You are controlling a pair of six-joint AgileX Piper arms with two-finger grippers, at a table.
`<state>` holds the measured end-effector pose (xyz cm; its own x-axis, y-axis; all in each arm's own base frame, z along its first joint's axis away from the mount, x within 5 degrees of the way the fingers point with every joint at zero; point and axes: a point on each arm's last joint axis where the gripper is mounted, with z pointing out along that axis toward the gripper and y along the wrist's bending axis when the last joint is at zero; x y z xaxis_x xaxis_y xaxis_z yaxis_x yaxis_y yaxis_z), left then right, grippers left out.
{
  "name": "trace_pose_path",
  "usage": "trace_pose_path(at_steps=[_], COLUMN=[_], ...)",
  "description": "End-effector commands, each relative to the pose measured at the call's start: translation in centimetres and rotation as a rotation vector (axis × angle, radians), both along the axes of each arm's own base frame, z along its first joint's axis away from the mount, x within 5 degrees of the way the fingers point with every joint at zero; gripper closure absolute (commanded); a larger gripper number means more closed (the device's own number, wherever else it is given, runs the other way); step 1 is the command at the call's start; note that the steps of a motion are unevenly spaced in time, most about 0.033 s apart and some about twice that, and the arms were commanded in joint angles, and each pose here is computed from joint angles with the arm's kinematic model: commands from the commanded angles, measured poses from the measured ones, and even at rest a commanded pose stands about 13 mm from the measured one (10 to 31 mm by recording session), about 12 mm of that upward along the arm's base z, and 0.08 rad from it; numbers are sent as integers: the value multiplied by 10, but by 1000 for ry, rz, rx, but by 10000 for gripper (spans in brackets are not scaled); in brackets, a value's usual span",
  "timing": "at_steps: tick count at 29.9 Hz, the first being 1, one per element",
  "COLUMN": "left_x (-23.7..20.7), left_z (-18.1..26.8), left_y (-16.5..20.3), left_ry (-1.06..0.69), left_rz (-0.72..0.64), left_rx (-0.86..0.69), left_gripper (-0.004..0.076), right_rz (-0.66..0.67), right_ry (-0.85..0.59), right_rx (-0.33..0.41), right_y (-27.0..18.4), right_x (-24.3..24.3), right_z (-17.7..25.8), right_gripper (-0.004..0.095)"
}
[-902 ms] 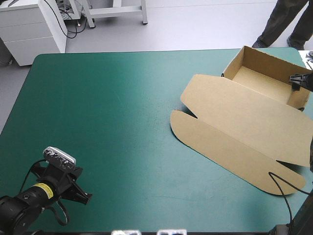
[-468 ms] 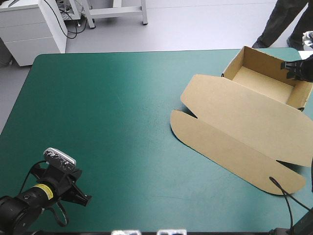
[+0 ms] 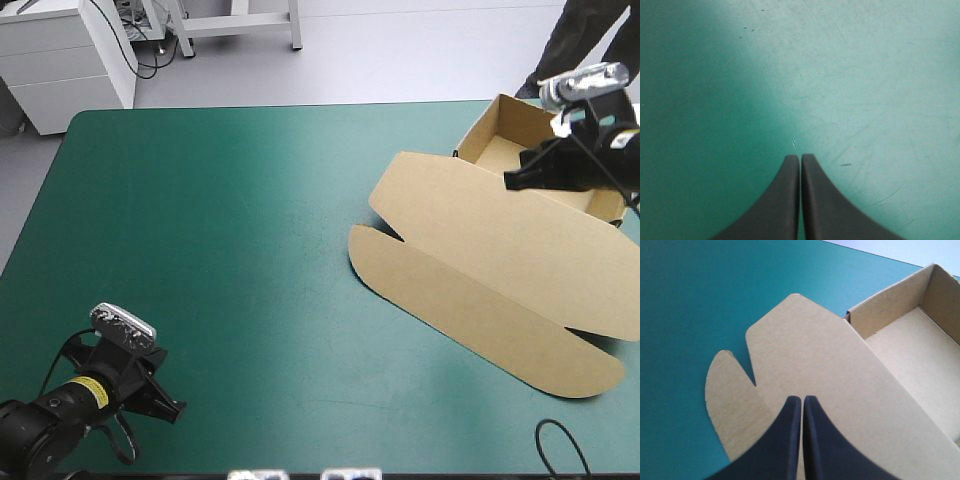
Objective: Fold the box
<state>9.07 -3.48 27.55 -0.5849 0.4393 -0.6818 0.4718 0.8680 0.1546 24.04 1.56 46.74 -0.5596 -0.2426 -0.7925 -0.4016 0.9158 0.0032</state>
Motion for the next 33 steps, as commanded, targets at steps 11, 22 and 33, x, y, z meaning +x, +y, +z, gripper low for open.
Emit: trace_pose_path(at_steps=[11, 22, 33], left_x=[4, 4, 1], left_z=[12, 12, 7], left_y=[-3, -3, -6], left_ry=[-64, -63, -7], left_rz=[1, 4, 9], left_rx=[-43, -46, -99], left_gripper=[731, 731, 731], right_rz=[10, 10, 8], right_ry=[-178, -191, -169], right_rx=[16, -13, -4], right_y=[14, 15, 16], right_x=[-146, -200, -208], right_z=[-81, -156, -173], right_gripper=[908, 908, 908])
